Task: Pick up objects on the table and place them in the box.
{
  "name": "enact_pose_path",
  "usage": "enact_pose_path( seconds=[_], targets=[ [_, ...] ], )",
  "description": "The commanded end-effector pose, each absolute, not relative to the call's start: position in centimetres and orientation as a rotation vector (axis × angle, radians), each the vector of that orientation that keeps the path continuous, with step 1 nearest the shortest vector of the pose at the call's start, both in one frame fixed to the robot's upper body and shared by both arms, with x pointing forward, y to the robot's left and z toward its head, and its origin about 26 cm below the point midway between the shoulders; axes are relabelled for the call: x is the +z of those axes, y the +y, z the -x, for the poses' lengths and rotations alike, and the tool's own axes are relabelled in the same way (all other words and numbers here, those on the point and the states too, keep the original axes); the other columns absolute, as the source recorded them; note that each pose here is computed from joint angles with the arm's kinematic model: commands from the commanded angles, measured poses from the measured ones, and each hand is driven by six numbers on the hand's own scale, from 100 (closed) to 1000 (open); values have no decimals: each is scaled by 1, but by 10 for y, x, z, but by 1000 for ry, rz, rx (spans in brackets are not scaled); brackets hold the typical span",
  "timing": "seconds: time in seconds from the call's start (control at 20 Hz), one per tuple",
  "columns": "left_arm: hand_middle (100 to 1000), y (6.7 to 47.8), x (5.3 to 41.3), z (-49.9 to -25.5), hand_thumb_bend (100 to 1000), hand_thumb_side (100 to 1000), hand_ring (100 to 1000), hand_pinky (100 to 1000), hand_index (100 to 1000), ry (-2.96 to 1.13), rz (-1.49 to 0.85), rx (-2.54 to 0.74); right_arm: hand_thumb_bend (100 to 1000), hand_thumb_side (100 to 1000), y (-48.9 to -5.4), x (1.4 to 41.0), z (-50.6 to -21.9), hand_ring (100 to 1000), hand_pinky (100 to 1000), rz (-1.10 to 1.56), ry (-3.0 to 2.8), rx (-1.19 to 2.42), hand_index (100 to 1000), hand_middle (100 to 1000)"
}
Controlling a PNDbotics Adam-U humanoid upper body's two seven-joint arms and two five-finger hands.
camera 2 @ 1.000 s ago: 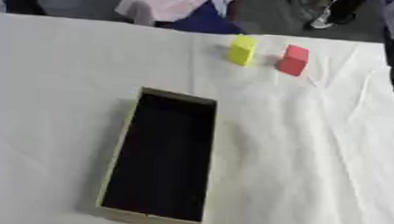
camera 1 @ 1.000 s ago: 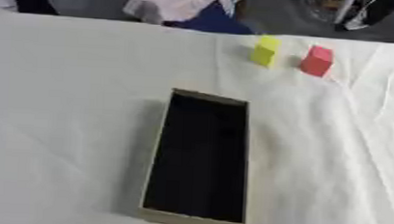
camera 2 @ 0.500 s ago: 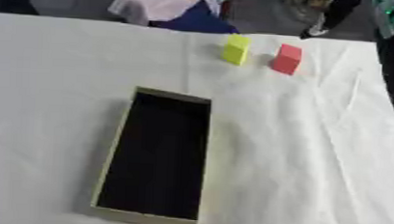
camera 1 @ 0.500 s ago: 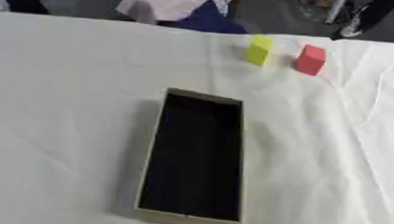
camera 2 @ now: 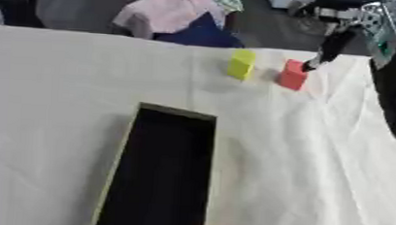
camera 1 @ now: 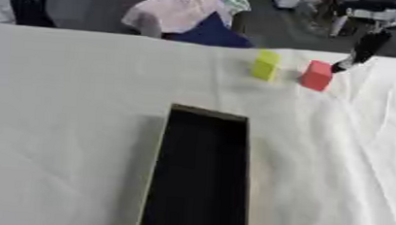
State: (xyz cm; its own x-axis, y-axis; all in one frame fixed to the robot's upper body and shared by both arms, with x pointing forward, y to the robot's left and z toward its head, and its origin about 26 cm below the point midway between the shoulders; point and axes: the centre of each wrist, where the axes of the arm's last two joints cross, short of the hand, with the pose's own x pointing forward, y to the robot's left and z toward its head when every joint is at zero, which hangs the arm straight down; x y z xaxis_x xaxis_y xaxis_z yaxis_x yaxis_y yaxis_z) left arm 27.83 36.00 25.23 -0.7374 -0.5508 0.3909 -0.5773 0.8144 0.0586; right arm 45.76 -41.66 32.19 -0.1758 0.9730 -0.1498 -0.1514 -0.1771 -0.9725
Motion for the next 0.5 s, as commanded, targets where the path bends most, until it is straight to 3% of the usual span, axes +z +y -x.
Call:
enact_pose_path(
  seconds=[0.05,0.5],
  targets=[
    [970,362,263,-274,274,1000,933,847,961,-2645,-878,64,648,235,-422,339,-453,977,1000,1172,-1126,1501,999,930],
    [969,362,261,-275,263,1000,933,846,958,-2639,-880,68,642,271,-420,333,-458,974,1000,1153,-1120,1483,1000,926]
  ],
)
